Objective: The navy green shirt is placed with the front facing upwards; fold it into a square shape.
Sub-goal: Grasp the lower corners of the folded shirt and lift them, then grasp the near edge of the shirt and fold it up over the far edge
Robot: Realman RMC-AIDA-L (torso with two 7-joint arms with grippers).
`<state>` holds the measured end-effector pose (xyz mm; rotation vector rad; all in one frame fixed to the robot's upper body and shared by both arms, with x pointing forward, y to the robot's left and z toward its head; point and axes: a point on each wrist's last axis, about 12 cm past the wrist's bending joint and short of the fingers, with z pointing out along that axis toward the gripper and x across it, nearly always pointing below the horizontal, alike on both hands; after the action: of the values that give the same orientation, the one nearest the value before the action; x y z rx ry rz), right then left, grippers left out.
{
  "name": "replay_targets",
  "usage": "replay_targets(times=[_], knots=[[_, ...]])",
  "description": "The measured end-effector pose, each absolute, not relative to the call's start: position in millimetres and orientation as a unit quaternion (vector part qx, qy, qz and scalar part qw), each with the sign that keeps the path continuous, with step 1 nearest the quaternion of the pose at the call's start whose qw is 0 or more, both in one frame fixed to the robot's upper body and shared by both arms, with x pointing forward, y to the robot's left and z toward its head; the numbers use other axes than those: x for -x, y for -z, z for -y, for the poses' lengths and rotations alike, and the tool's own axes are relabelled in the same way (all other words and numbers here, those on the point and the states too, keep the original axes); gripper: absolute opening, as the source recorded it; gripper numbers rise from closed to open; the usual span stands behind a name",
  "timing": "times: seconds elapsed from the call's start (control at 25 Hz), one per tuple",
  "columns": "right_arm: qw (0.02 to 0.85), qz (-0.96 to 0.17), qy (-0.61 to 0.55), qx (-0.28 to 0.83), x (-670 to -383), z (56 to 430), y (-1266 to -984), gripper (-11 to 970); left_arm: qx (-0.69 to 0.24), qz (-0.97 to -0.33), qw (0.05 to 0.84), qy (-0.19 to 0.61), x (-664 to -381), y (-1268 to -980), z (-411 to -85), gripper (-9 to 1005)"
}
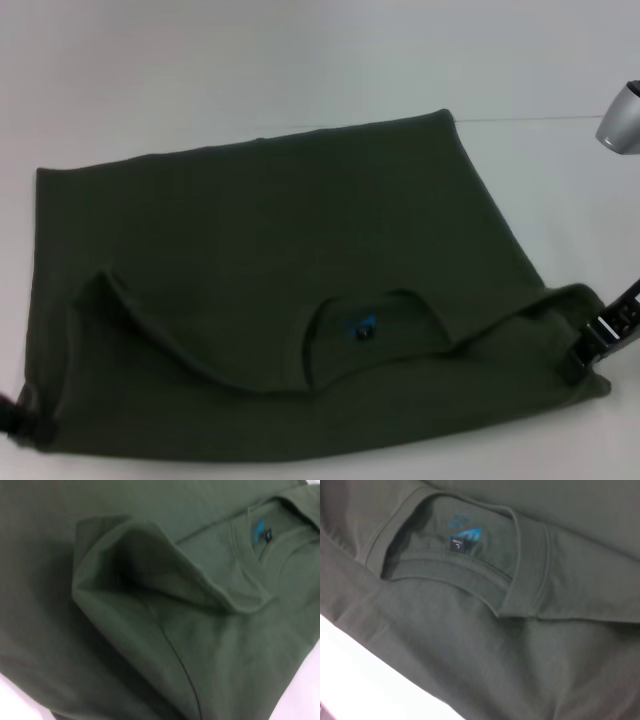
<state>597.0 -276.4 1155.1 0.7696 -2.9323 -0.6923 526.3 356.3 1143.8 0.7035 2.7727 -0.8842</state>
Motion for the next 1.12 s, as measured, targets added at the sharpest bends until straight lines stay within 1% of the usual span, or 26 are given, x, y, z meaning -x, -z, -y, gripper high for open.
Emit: replay_targets(times=[0.12, 0.28, 0.88, 1.12], knots=[[0.029, 0.937, 0.230, -0.262, -593, 277, -1158, 42, -0.242, -0.921, 0.050, 0.301, -518, -1142, -357, 14], [0.041, 0.933, 0.230, -0.275, -589, 279, -1159, 42, -0.253, -0.916, 0.038, 0.310, -513, -1142, -356, 14], [0.029, 0.932, 0.243, -0.266, -590, 280, -1160, 42, -0.253, -0.912, 0.052, 0.318, -517, -1145, -357, 15], [0.011, 0.932, 0.261, -0.251, -592, 283, -1164, 42, -0.237, -0.911, 0.076, 0.328, -519, -1150, -362, 16]])
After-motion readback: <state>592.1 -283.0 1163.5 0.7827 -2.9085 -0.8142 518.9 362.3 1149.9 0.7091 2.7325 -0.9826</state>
